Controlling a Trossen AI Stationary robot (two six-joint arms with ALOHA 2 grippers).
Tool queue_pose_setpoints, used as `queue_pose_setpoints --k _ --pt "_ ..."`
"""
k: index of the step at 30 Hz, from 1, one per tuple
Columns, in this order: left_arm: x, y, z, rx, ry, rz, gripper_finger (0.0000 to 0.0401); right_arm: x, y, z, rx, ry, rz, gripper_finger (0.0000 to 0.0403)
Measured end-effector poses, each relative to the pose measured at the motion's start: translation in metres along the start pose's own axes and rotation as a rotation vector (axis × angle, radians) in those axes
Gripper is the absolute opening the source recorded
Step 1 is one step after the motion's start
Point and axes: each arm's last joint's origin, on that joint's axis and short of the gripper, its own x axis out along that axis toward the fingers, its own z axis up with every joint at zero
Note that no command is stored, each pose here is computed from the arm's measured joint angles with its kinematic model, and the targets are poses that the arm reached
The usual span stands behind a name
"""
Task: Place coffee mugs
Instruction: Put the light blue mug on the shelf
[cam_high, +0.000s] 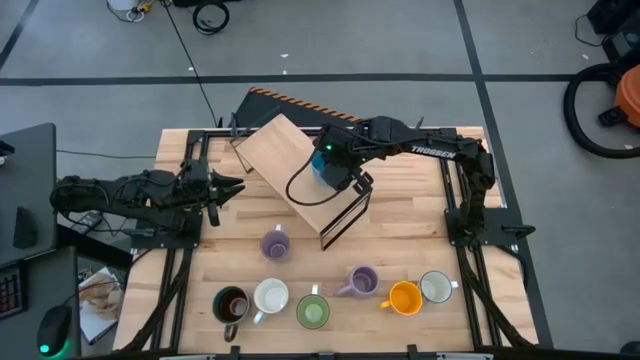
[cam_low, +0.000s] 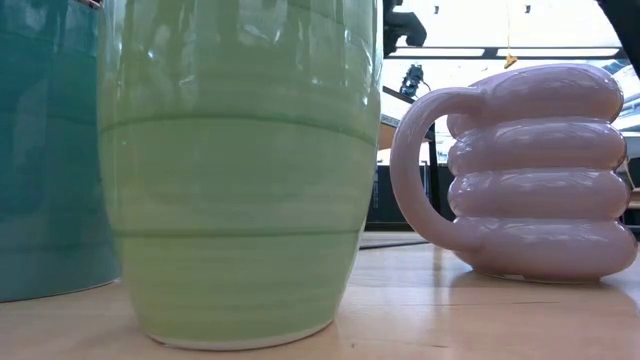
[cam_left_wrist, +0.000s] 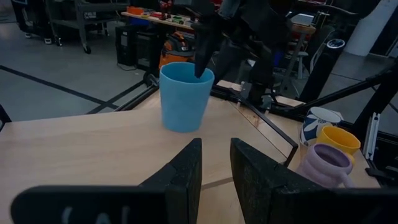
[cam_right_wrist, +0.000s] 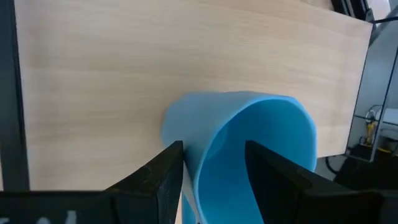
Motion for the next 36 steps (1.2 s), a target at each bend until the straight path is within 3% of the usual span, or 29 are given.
queue_pose_setpoints --k 15,23,36 --pt "0.000 0.000 0.000 0.001 0.000 0.000 0.0089 0.001 -0.009 -0.007 -0.057 -0.011 -0.041 0.0177" --pt "0.000 0.000 0.000 0.003 0.004 0.001 0.0089 0.030 -0.012 -0.007 -0.073 0.058 0.001 0.0167" --pt "0.000 0.000 -0.001 0.007 0.014 0.004 0.0089 0.031 -0.020 -0.010 -0.155 0.023 -0.048 0.0144"
